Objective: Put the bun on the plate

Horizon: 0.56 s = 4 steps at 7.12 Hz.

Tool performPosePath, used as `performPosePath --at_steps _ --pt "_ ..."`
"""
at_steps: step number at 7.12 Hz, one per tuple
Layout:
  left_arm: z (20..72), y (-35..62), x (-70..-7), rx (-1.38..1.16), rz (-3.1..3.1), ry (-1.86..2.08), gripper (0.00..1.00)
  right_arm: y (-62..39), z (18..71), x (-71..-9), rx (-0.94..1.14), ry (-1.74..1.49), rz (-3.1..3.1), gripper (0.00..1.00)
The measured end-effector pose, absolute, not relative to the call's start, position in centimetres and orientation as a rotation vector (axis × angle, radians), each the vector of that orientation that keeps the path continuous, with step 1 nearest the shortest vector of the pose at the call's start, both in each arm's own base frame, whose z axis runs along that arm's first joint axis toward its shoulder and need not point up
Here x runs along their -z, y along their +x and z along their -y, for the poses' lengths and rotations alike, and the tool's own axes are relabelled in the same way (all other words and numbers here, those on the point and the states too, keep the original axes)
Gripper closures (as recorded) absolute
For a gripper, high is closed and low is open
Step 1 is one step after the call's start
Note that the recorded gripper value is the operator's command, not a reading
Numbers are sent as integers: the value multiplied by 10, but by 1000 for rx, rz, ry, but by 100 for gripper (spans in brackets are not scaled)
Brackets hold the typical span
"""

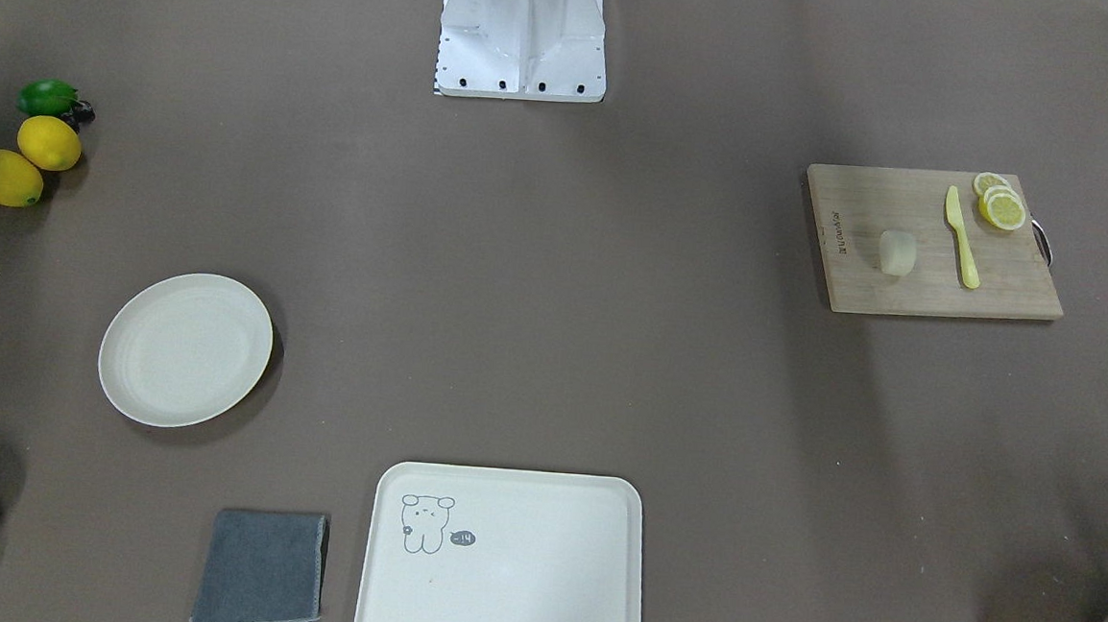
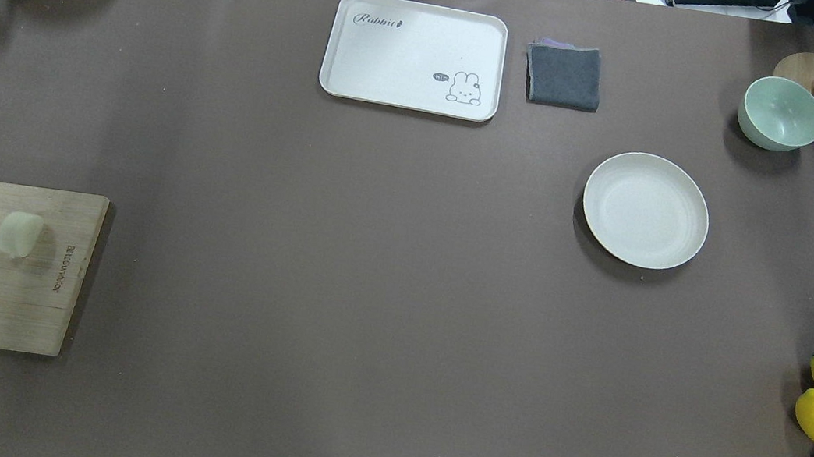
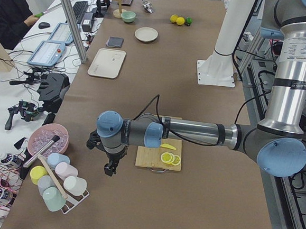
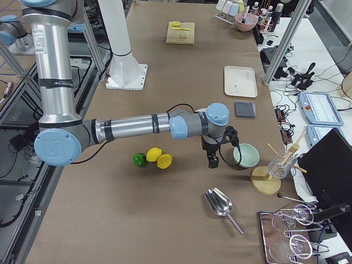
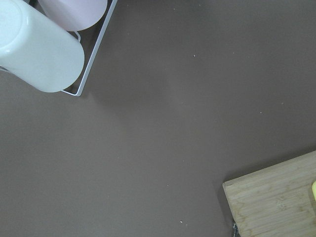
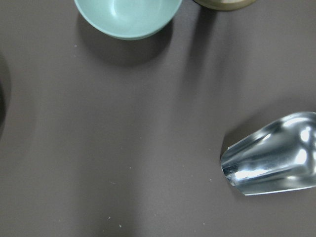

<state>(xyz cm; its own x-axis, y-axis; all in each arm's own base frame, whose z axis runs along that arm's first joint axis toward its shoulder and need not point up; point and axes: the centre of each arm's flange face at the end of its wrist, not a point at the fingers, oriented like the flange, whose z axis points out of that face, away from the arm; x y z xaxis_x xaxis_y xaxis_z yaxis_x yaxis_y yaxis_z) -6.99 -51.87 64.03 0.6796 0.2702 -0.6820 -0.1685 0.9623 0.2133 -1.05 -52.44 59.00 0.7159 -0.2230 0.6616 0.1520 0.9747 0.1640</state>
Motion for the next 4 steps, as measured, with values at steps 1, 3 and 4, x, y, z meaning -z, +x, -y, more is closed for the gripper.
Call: performPosePath --at_steps 1,3,4 --pt "520 -68 -634 -203 -788 126 2 -3 519 -599 193 86 745 0" --pt "523 -58 -615 -160 -785 122 2 7 507 -611 184 76 752 0" --pt "523 -53 -608 -165 -784 128 2 8 504 -612 184 76 761 0"
